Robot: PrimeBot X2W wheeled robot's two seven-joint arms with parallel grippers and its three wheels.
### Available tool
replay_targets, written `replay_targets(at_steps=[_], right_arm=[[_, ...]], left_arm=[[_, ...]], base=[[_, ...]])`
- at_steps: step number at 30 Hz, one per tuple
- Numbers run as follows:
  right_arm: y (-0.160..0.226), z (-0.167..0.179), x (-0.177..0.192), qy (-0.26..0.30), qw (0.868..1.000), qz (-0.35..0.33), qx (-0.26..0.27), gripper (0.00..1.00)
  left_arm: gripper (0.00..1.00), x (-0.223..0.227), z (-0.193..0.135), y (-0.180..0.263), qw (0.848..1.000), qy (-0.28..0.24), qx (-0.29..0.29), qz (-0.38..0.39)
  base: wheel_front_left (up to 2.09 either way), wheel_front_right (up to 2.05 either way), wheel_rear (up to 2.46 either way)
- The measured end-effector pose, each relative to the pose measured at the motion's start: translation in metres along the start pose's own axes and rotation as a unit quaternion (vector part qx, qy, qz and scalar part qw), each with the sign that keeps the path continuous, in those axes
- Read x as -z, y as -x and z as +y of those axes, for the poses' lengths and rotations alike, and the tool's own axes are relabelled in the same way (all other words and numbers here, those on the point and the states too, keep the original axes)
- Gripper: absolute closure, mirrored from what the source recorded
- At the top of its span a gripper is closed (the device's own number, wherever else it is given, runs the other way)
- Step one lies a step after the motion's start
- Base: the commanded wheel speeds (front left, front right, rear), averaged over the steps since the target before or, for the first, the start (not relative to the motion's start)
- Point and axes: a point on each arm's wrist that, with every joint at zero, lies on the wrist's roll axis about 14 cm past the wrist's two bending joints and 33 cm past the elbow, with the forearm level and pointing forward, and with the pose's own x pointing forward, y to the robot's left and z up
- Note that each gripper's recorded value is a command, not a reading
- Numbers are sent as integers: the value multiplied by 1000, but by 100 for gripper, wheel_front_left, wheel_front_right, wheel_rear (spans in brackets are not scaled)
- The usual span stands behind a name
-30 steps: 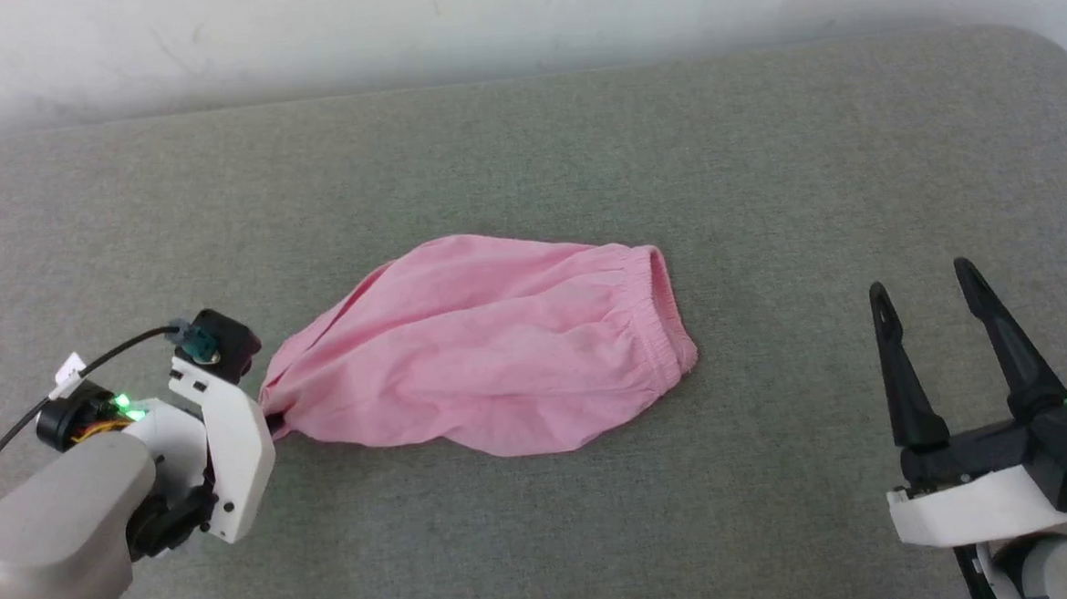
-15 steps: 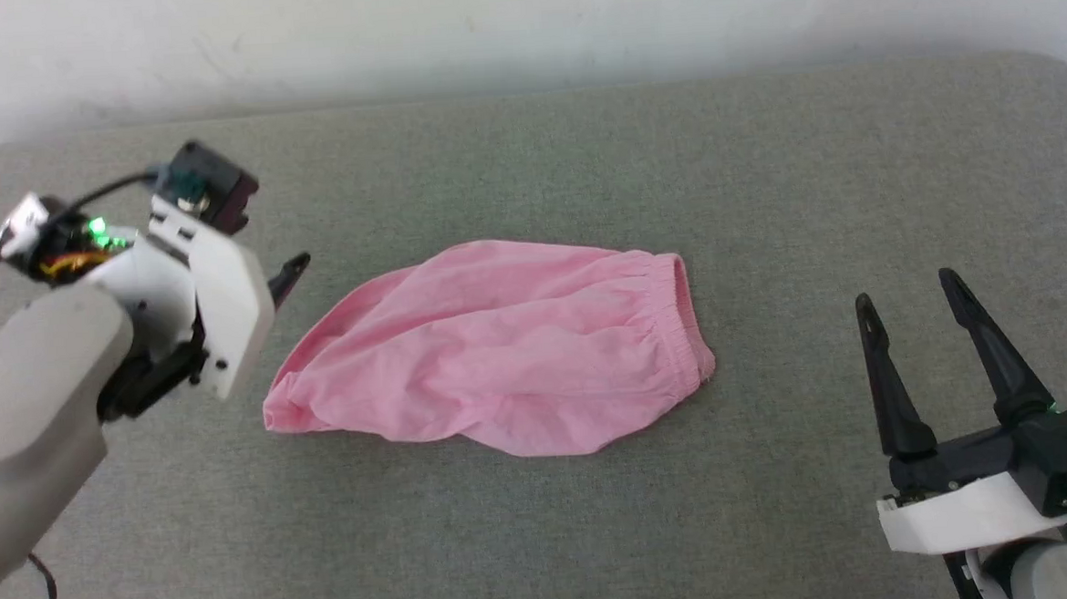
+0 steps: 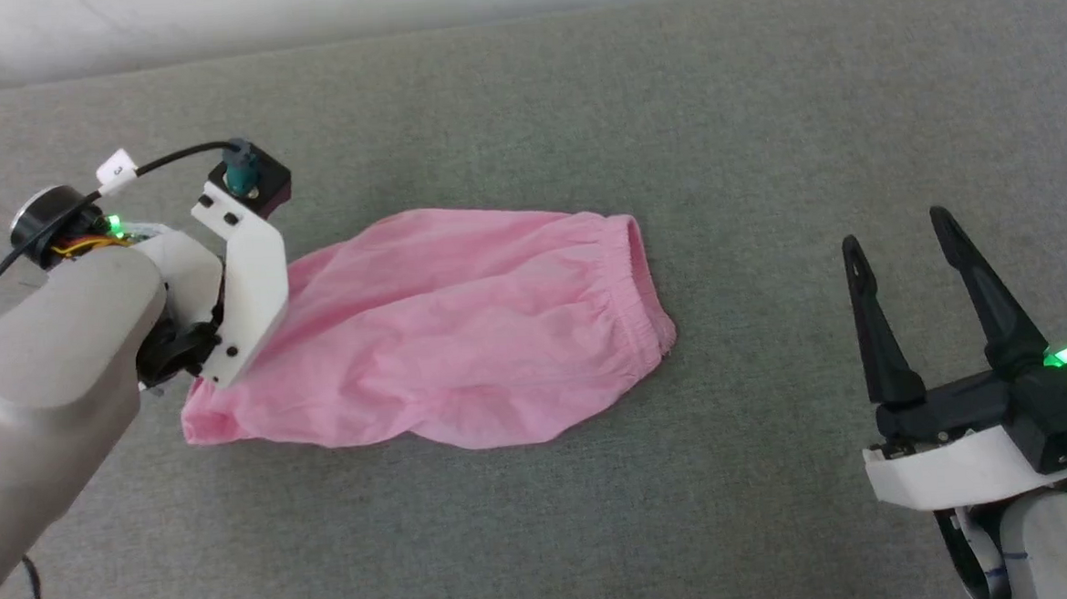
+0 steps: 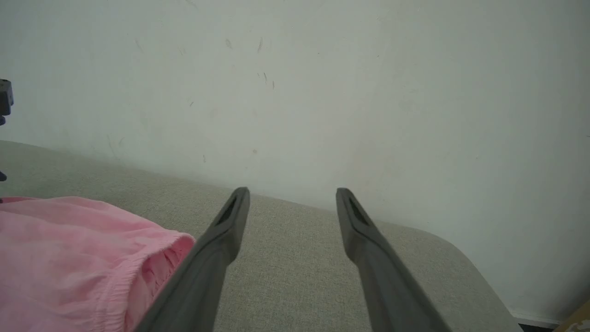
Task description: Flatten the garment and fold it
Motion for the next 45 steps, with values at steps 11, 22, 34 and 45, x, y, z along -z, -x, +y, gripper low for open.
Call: replay_targets(at_steps=[11,22,34,45], right_arm=[[-2,-9,21,9,999,28,12,0],[-10,-1,16,7,1000,16,-2,0],[-9,-11,31,17,999,35,10,0],[-11,-10,17,27,999,17,0,0]], left_arm=[[100,-5,-23,-34,999,2,46,3],[100,-37,76,14,973,162,-32,-158],[100,75,113,-35,958,244,-147,-32],[0,18,110,-16,937,211,-176,-215]], base=[[0,0,0],[0,0,0],[0,0,0],[0,0,0]])
